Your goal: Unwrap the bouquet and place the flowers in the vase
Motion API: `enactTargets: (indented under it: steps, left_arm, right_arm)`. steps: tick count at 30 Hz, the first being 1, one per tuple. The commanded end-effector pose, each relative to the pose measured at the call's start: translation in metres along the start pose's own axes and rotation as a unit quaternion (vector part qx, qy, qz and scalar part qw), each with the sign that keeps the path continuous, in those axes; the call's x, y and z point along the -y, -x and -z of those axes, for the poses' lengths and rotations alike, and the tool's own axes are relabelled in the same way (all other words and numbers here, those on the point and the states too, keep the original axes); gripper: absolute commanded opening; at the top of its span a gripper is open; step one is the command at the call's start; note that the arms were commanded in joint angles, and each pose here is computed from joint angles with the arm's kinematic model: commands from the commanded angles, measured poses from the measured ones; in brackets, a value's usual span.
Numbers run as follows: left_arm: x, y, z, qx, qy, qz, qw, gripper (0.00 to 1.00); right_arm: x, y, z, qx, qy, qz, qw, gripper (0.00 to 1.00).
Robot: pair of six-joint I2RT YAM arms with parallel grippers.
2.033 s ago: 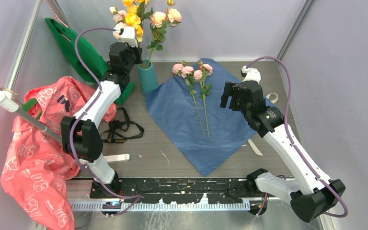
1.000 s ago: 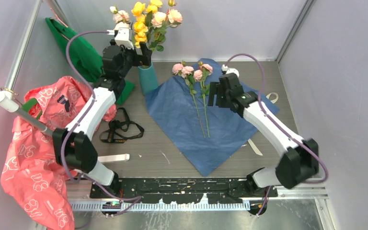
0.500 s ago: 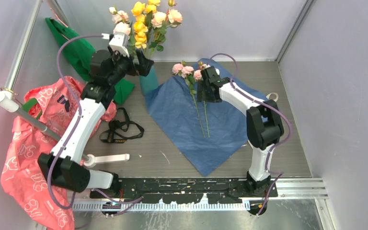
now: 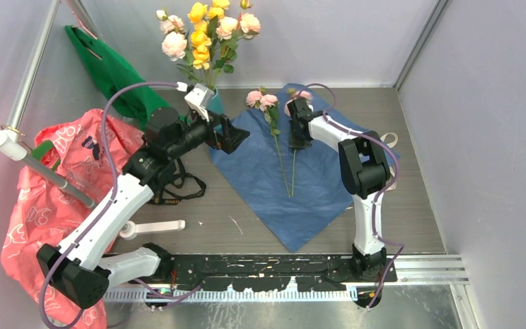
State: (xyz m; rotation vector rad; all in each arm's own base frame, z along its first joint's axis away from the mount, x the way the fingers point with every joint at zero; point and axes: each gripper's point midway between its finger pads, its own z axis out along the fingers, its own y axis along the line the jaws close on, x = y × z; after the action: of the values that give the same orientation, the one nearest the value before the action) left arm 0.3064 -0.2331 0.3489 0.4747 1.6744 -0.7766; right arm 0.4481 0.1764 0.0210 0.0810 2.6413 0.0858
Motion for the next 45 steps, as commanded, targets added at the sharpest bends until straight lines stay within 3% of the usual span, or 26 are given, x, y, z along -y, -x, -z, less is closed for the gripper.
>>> enactTargets:
  steps: [1,6,12,19,25,31,45]
  left_arm:
    - [0.003,0.011,0.001,0.021,0.002,-0.008,1.0,1.0]
    - [0.001,-0.015,-0.027,-0.006,-0.018,0.024,1.0,1.0]
    - [0.005,-0.033,-0.084,-0.029,-0.072,0.099,0.992,0.91]
    - [0.031,-0.003,-0.115,-0.018,-0.16,0.162,0.974,0.9]
    - [0.066,0.038,-0.117,0.019,-0.275,0.22,0.936,0.88]
    - [0.091,0.044,-0.119,0.007,-0.327,0.233,0.916,0.83]
    - [0.097,0.013,-0.124,-0.027,-0.3,0.236,0.924,0.8]
  right_arm:
    - [0.003,-0.009,-0.01,-0.013,-0.005,-0.006,1.0,0.01]
    - [0.008,0.006,0.026,0.027,-0.004,-0.009,1.0,0.01]
    - [0.011,0.037,0.122,0.117,-0.013,0.026,0.993,0.01]
    - [0.007,0.031,0.2,0.178,0.039,0.029,0.983,0.01]
    - [-0.005,0.018,0.25,0.207,0.069,0.037,0.975,0.01]
    - [-0.019,0.009,0.284,0.231,0.09,0.047,0.968,0.01]
    - [-0.039,0.001,0.335,0.267,0.145,0.056,0.951,0.01]
